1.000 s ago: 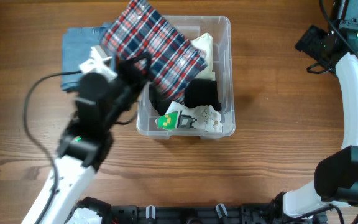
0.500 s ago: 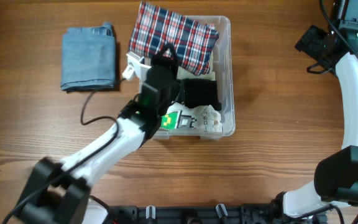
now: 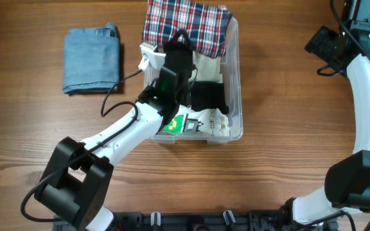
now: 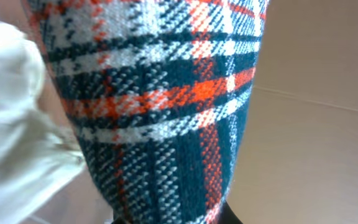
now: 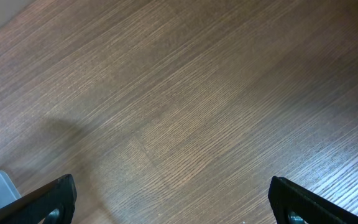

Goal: Pack container
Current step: 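Lift the plaid shirt with the left gripper and carry it over the bin, then lower the plaid shirt into the bin's back half and press it flat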

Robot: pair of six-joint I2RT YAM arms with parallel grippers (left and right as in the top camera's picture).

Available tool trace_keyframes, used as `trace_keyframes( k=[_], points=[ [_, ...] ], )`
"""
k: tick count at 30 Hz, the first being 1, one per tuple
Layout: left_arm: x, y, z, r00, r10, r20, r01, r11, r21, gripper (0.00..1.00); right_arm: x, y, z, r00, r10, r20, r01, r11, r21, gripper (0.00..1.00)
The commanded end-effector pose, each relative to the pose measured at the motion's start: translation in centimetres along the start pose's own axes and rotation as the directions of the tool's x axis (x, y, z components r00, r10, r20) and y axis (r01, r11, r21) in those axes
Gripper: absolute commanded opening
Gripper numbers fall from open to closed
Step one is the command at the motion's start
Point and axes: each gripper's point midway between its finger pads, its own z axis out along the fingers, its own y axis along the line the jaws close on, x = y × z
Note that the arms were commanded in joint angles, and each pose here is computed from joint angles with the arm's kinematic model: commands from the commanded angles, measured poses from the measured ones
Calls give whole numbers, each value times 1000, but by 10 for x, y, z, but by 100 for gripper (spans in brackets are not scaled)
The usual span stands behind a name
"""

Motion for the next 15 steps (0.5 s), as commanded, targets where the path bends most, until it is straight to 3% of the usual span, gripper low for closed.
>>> trace_keyframes(
  k=[1,8,13,14,15],
  points=[
    [2,-6,6,1000,-20,17,20,1000,17,6,0,-3,4,1000,13,0,-13,1000,21,100],
    [8,2,6,1000,-10,10,10,1000,-6,9,0,-3,4,1000,13,0,-13,1000,21,100],
    [12,3,5,1000,-10,-13,10,1000,-8,31,0,-3,4,1000,12,0,-12,1000,21,100],
    [15,3,5,1000,-10,-25,9,1000,-11,38,0,-3,4,1000,13,0,-13,1000,21,100],
    [16,4,5,999,-10,-32,9,1000,-12,53,0,-3,4,1000,13,0,-13,1000,21,100]
  ],
)
